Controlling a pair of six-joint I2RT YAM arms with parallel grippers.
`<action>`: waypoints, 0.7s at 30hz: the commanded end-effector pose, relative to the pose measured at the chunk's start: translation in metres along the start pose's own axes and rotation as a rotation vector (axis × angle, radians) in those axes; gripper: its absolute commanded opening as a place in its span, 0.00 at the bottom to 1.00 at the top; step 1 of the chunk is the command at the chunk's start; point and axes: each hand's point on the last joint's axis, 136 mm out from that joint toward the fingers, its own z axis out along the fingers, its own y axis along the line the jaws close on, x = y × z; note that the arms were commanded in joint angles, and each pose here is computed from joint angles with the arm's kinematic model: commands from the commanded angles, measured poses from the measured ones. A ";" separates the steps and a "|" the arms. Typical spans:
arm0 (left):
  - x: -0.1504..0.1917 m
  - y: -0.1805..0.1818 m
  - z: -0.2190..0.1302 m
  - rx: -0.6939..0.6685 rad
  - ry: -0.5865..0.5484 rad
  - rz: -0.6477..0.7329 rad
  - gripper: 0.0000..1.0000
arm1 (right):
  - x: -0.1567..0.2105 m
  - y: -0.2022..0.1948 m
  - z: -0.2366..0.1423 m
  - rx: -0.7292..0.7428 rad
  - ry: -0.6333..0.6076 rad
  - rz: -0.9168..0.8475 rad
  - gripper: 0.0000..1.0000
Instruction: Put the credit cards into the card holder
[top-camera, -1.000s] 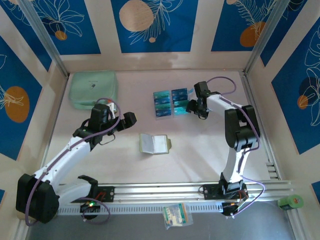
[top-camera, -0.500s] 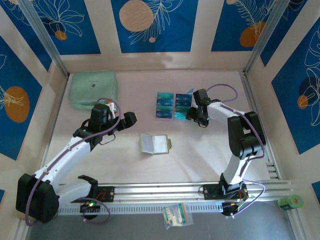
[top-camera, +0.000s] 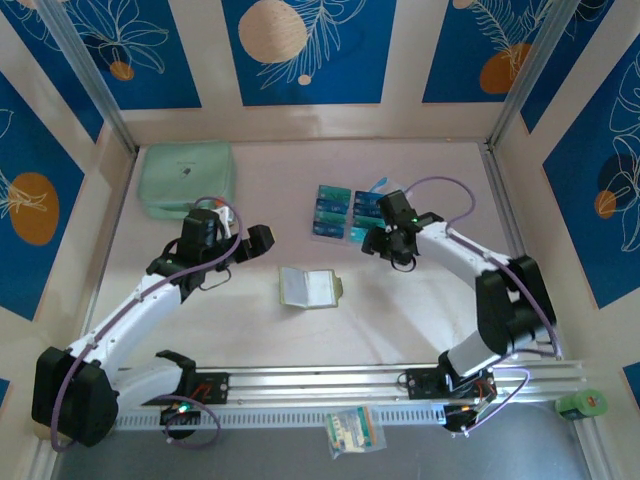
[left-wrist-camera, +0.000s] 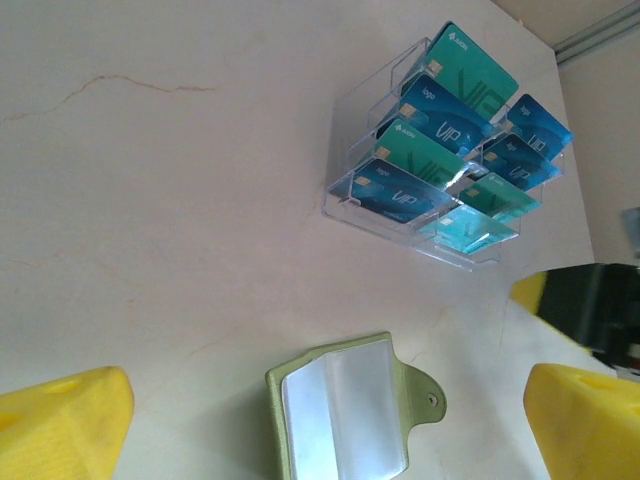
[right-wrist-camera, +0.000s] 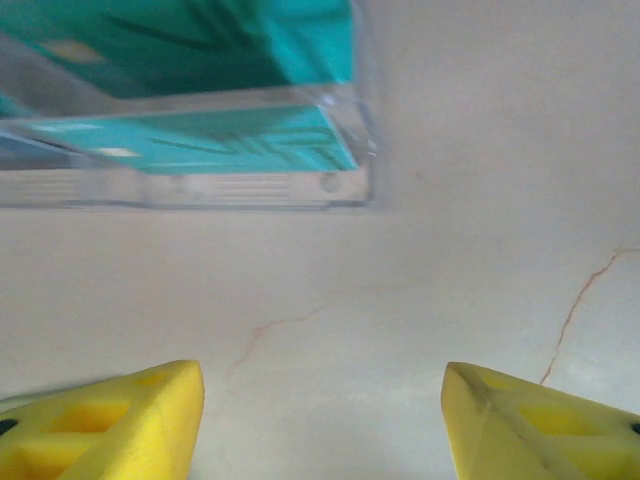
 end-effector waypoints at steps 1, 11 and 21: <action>0.006 -0.006 -0.001 0.027 0.010 0.024 1.00 | -0.008 0.020 -0.030 -0.106 -0.040 -0.036 0.65; 0.031 -0.019 0.004 -0.023 0.072 0.137 1.00 | -0.035 0.067 -0.071 -0.292 -0.146 -0.279 0.62; 0.060 -0.005 0.011 -0.093 0.093 0.160 1.00 | -0.088 0.024 -0.051 -0.209 -0.178 -0.143 0.61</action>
